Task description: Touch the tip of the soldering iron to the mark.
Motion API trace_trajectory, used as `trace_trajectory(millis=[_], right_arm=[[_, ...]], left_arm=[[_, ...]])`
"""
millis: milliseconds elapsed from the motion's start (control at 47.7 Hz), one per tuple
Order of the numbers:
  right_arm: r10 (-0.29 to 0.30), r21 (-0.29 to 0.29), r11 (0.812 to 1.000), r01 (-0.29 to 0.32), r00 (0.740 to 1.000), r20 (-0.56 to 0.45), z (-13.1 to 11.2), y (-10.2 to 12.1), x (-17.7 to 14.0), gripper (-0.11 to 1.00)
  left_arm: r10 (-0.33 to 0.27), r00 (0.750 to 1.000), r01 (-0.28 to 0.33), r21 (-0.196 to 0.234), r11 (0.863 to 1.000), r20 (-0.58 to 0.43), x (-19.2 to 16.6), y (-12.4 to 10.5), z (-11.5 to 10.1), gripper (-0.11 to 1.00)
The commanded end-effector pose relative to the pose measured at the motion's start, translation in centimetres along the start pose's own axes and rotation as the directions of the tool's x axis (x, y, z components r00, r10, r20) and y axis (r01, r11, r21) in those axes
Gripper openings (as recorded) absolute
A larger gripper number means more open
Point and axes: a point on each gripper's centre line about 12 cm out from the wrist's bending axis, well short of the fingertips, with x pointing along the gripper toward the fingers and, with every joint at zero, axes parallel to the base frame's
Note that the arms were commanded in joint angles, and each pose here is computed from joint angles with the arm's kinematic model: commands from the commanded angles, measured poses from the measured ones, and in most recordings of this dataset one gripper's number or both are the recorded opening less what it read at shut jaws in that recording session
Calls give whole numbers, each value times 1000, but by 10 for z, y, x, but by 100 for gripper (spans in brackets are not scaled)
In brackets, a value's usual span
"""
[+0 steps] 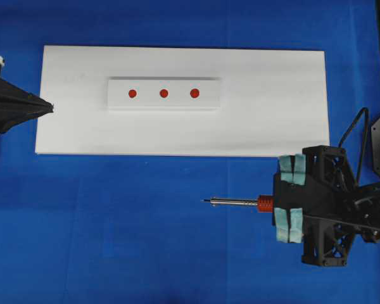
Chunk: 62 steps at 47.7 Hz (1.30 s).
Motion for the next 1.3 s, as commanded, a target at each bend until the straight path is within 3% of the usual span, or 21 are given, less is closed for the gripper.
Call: trace_trajectory(millis=[0,378,587,986,1279], right_arm=[[8,1,1000,-8,1000,27,7,2,-4,6],[6,-3,1000,-6,997,75,34,10,16,6],[-3,19,1000,1,996,86,59,17,34,6],[7,-7,1000,-6,989,146,112,27,59,6],[-3,-6,1000,3,991,137,113,25,68,6]], left_arm=[[0,1000,0,-2,1000,17,2,0,5,2],[0,1000,0,-3,1000,17,2,0,5,2],[0,999,0,-3,1000,32,1,0,7,2],[1,999,-1,-3,1000,54,0,0,10,2],[1,999,-1,-3,1000,40,0,0,8,2]])
